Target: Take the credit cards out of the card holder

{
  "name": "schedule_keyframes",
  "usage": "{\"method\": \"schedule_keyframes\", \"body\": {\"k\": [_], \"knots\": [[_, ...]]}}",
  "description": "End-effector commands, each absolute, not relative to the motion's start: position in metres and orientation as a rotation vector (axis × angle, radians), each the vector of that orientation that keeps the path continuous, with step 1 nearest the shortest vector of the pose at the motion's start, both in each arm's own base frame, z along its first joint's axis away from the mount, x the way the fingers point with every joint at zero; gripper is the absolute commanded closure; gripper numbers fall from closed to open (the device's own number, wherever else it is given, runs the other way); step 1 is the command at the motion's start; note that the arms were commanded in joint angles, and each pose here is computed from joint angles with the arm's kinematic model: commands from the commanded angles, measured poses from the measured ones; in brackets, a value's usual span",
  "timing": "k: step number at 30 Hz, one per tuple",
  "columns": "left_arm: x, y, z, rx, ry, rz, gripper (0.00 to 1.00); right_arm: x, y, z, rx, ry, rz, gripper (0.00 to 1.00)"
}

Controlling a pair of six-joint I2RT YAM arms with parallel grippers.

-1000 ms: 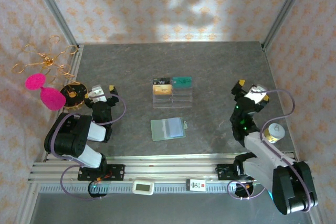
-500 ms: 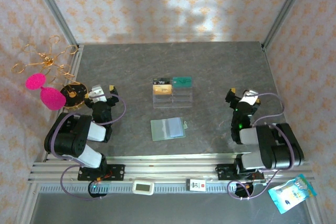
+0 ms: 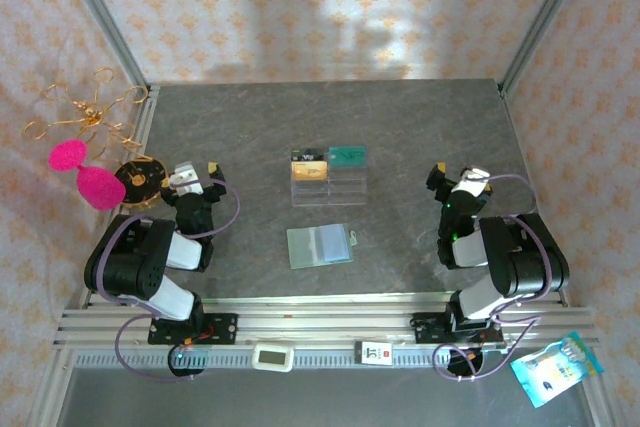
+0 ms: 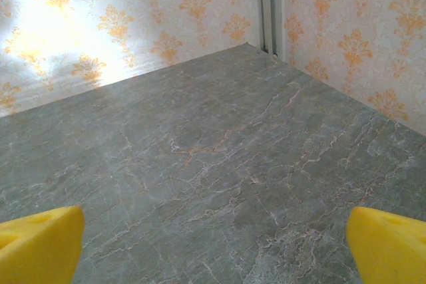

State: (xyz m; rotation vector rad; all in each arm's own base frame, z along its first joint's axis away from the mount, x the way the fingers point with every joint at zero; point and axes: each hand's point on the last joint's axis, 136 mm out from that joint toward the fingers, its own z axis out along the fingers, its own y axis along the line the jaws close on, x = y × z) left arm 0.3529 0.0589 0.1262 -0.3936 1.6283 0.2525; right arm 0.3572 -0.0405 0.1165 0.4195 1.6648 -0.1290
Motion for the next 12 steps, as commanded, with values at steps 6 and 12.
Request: {"method": "schedule_keyframes", "body": {"k": [6,12], "knots": [[0.3556,0.0628,0.1372,-0.413,1.582,0.252,0.01,0.3592,-0.0455,0.1290,0.448,1.615,-0.132,0.00],[0.3557,0.0624,0.1381,-0.413,1.579,0.249,0.01,0.3594,-0.0454,0.1291,0.447,1.615,-0.131,0.00]]}}
